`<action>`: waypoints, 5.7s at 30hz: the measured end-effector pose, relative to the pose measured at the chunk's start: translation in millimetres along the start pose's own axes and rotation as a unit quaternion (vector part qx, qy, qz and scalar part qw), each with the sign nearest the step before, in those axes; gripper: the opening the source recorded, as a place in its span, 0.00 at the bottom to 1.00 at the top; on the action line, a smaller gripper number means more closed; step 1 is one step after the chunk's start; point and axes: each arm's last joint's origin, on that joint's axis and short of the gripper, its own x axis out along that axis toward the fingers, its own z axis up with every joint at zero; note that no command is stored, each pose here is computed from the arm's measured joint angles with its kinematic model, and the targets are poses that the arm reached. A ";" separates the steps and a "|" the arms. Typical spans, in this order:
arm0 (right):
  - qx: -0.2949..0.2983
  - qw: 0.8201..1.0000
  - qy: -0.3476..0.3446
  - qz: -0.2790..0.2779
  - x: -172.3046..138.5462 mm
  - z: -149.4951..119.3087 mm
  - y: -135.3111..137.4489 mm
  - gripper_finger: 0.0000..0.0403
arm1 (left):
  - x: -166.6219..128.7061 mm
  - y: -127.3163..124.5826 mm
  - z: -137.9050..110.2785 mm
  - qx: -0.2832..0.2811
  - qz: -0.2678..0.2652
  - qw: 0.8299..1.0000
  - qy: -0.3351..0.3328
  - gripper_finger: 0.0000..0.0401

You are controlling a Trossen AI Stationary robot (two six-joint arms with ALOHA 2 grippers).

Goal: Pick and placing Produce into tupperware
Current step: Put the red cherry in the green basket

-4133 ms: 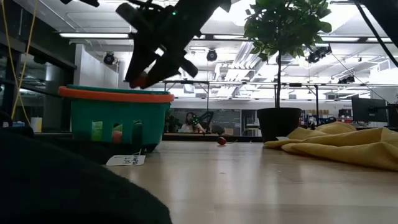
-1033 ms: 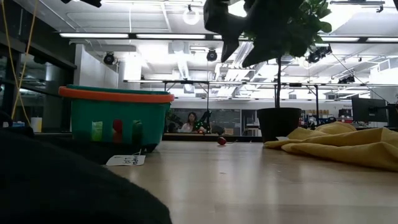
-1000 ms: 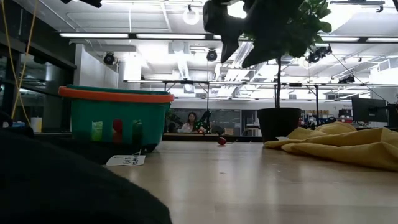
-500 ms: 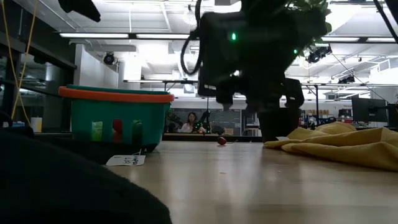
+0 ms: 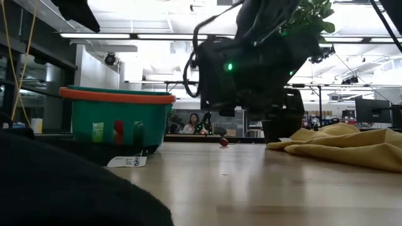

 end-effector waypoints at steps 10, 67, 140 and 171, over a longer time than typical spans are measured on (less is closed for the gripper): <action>0.050 0.999 -0.001 -0.023 20.1 -4.8 -8.9 0.52 | -0.1 0.2 -0.7 -0.010 0.000 1.000 0.002 0.28; -0.037 0.999 0.006 0.001 18.6 -5.8 1.9 0.52 | 0.0 0.1 0.0 -0.011 0.001 1.000 -0.001 0.28; -0.022 0.995 0.085 -0.038 74.5 7.9 12.6 0.52 | -0.1 2.5 -2.6 0.067 0.034 0.997 0.009 0.28; -0.003 0.987 0.152 -0.059 112.6 39.8 24.8 0.52 | -0.1 2.6 -2.9 0.066 0.034 0.997 0.011 0.28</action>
